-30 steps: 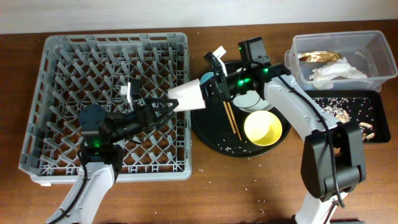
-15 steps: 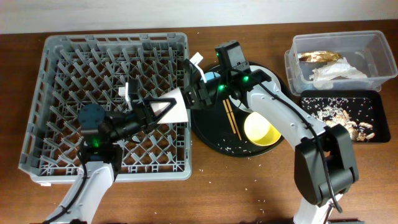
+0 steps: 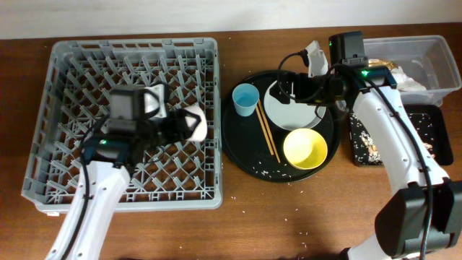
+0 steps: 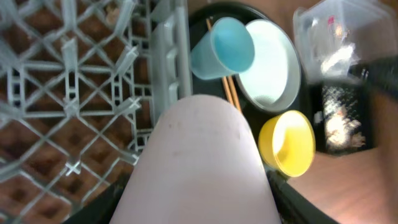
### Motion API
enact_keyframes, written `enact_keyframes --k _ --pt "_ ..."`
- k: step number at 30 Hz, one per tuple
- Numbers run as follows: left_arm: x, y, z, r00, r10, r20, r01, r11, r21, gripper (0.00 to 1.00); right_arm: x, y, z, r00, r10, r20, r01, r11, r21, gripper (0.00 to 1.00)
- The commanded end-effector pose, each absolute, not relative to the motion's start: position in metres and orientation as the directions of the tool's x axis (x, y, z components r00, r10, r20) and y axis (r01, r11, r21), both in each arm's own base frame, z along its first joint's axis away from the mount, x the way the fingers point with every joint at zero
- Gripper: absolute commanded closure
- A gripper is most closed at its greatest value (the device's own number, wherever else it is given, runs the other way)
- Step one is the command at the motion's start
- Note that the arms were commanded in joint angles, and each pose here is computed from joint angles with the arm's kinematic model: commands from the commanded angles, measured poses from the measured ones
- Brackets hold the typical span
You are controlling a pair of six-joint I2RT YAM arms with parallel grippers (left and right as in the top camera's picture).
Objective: Sort waste into correct bins and load items into the dishwasher rack
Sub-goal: 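Lower the pink cup into the rack with left gripper and release, then grasp the light-blue cup with right gripper and move it toward left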
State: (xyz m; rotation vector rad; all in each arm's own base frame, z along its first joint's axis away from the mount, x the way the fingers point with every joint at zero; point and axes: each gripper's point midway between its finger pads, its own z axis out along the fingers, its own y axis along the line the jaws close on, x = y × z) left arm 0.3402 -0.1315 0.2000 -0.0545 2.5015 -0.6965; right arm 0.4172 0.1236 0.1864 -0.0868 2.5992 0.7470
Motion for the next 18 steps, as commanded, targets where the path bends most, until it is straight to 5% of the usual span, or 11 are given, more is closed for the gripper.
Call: enact_keyframes --k 1,8,9,10,12,18 --pt "0.323 -0.124 0.179 -0.862 0.027 -0.506 0.137 0.974 -0.181 0.53 0.421 0.111 0.191 -0.891 0.058 -0.45 -0.161 0.887 0.433 0.01" --pt "0.29 -0.148 0.065 -0.975 0.186 -0.124 0.193 0.98 -0.047 0.52 0.415 0.11 0.187 -0.905 0.056 -0.421 -0.148 0.888 0.436 0.0" --pt "0.288 -0.147 0.059 -0.978 0.183 -0.101 0.188 0.981 -0.04 0.28 0.415 0.111 0.186 -0.906 0.055 -0.419 -0.148 0.888 0.436 0.0" --pt "0.289 -0.148 0.059 -0.977 0.183 -0.107 0.188 0.981 -0.042 0.15 0.416 0.113 0.185 -0.906 0.05 -0.421 -0.154 0.887 0.436 0.0" --pt "0.3 -0.153 0.074 -0.973 0.181 -0.142 0.19 0.98 -0.052 0.08 0.426 0.13 0.175 -0.904 0.04 -0.426 -0.169 0.881 0.443 0.01" --pt "0.371 -0.184 0.186 -0.899 0.111 -0.423 0.187 0.972 -0.142 0.09 0.481 0.161 0.101 -0.878 0.193 -0.438 0.025 0.932 0.361 0.46"
